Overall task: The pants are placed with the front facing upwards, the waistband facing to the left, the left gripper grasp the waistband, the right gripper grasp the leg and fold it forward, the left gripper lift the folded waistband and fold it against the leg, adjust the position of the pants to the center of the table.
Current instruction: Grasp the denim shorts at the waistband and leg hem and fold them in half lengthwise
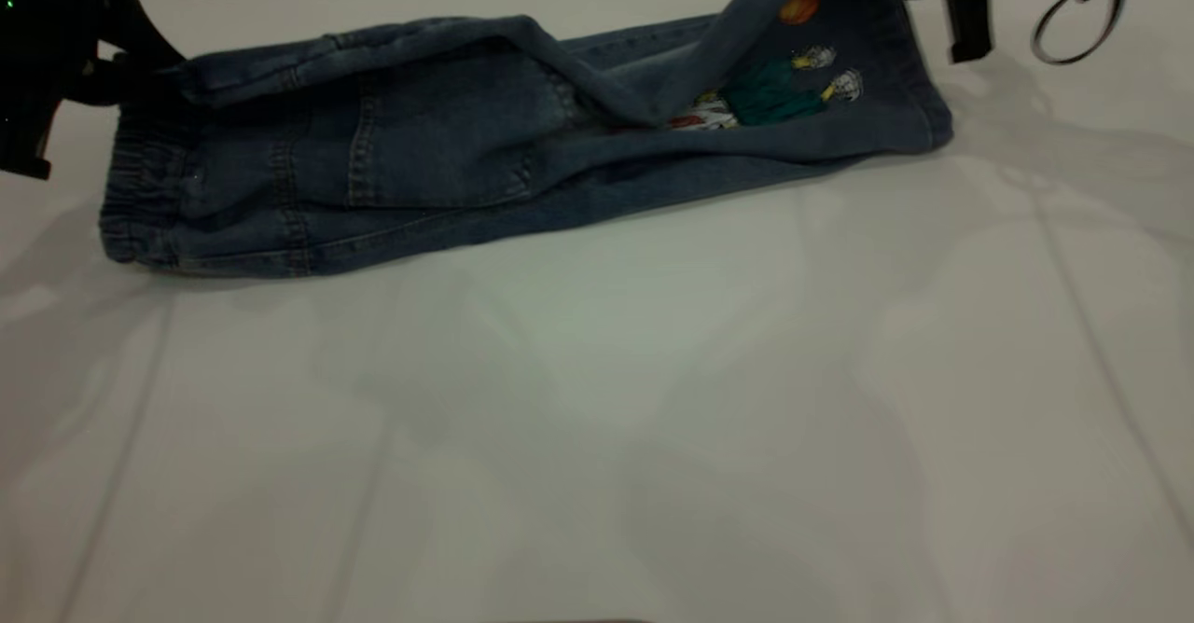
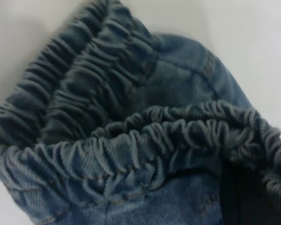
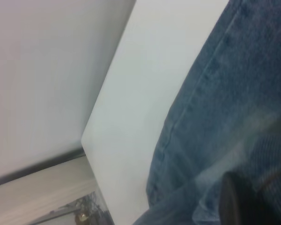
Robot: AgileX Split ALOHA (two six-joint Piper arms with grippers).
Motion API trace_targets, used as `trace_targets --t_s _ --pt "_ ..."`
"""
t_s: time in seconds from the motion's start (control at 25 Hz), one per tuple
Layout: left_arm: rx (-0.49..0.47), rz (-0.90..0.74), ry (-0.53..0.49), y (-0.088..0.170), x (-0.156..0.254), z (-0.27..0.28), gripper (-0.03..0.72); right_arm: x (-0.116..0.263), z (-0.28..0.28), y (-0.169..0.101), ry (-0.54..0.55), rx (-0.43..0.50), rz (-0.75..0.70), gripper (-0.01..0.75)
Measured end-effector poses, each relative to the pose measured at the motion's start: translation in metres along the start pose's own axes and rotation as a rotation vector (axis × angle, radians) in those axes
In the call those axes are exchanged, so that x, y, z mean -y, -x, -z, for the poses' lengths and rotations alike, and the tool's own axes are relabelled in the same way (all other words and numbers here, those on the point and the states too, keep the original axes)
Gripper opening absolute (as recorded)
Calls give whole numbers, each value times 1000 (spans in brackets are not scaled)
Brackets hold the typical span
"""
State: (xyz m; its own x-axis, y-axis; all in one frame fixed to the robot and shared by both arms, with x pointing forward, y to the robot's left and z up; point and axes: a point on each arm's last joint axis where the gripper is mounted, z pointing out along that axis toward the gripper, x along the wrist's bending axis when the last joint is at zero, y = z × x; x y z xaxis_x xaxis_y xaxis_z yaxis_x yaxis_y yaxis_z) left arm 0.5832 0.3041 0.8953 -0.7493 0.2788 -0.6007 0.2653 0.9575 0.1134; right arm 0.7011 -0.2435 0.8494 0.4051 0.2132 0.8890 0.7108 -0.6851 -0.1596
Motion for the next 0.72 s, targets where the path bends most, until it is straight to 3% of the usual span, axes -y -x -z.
trace_targets --t_s 0.36,0.72 --pt "-46 5 111 -4 -10 0 99 -14 -23 8 37 16 -33 27" --pt "-124 -2 62 -23 -5 -26 114 -18 -23 11 79 42 -63 31"
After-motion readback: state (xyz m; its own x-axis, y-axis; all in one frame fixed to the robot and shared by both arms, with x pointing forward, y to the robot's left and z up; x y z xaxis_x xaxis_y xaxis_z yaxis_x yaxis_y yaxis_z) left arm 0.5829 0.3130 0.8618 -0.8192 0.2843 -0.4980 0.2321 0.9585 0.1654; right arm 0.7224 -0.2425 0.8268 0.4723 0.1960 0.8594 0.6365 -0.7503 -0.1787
